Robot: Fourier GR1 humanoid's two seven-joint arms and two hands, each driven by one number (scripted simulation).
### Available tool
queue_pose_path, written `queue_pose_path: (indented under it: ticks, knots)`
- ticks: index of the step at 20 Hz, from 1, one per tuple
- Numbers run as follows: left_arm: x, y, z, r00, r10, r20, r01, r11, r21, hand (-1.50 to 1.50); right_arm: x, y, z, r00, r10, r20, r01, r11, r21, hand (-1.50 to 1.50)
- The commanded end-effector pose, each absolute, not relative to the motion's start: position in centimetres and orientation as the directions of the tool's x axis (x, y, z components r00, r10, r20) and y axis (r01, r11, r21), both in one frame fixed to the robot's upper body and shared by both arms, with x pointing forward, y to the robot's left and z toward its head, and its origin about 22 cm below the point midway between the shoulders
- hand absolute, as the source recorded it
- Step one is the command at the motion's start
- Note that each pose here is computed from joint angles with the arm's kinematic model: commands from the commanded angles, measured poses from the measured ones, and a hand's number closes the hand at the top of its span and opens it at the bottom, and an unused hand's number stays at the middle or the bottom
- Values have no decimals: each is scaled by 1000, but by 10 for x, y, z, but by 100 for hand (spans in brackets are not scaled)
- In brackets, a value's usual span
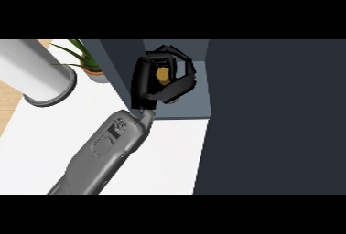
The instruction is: Pick up the wine, place it into the cabinet and close the cabinet
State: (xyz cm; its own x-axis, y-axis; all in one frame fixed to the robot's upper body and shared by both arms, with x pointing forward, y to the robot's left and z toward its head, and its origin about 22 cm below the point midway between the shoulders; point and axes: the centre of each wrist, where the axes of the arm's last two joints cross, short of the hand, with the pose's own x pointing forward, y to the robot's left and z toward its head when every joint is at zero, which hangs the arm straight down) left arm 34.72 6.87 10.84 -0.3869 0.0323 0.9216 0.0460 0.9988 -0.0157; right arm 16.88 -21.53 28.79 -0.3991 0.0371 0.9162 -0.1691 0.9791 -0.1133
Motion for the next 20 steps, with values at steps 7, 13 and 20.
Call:
queue_pose_path:
  ticks: [7,13,20]
  knots:
    - [368,56,83,-387,-21,922,21,999,31,150,145,-225,284,-418,-2,908,-262,958,-119,-150]
    - [365,63,50,-344,-32,938,21,999,41,150,156,-223,288,-416,-16,909,-264,959,-104,-150]
    - [368,61,32,-326,-72,943,-2,997,76,150,164,-224,282,-405,-23,914,-269,958,-96,-150]
